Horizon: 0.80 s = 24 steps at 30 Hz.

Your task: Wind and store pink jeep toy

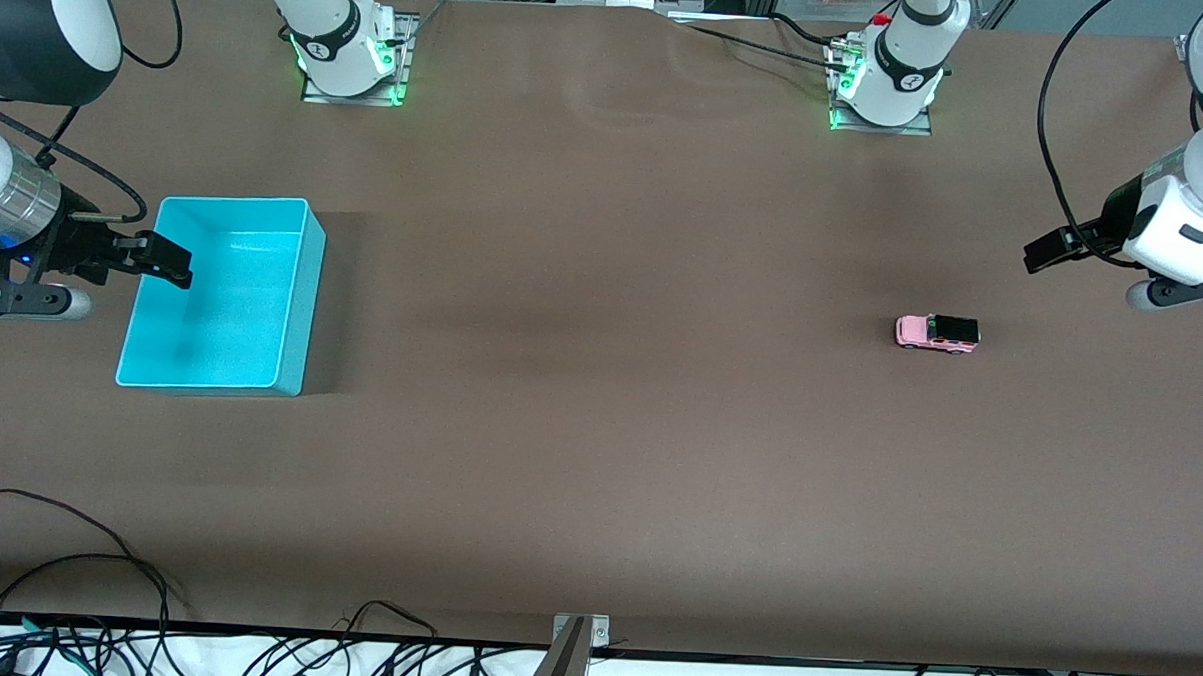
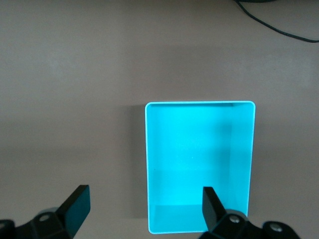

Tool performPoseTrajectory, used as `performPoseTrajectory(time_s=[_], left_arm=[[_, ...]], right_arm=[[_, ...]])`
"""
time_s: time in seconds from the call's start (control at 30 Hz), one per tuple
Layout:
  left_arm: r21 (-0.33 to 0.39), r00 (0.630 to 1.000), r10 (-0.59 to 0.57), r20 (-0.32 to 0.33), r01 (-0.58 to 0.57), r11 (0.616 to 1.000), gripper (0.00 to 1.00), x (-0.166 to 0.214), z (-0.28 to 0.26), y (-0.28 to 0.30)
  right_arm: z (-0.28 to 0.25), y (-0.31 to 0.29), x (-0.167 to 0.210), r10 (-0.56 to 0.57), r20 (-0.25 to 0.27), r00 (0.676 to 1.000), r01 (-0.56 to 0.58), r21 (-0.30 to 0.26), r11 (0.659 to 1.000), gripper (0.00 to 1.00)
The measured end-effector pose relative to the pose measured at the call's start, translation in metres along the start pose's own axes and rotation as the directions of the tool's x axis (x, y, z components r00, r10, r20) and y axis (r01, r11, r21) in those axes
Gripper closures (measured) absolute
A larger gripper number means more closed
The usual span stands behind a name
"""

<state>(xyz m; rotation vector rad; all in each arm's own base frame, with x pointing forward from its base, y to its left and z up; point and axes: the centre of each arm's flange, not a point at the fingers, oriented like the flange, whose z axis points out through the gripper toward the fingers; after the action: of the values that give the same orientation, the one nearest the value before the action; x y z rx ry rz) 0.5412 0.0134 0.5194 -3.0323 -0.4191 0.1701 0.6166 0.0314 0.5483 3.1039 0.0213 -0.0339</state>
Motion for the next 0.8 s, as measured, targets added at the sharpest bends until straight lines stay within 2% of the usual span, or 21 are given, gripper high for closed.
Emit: performPoseTrajectory(time_s=[0.3, 0.8], left_arm=[[-0.005, 1.0, -0.008, -0.011, 0.008, 1.0, 0.0, -0.001, 0.041, -0.006], [-0.03, 0.997, 0.003, -0.08, -0.005, 1.0, 0.0, -0.006, 0.122, -0.003]], right_arm=[[0.0, 0.0, 0.0, 0.0, 0.0, 1.0, 0.0, 0.0, 1.0, 0.0], [-0.001, -0.005, 0.0, -0.009, -0.002, 1.0, 0.009, 0.002, 1.0, 0.0]])
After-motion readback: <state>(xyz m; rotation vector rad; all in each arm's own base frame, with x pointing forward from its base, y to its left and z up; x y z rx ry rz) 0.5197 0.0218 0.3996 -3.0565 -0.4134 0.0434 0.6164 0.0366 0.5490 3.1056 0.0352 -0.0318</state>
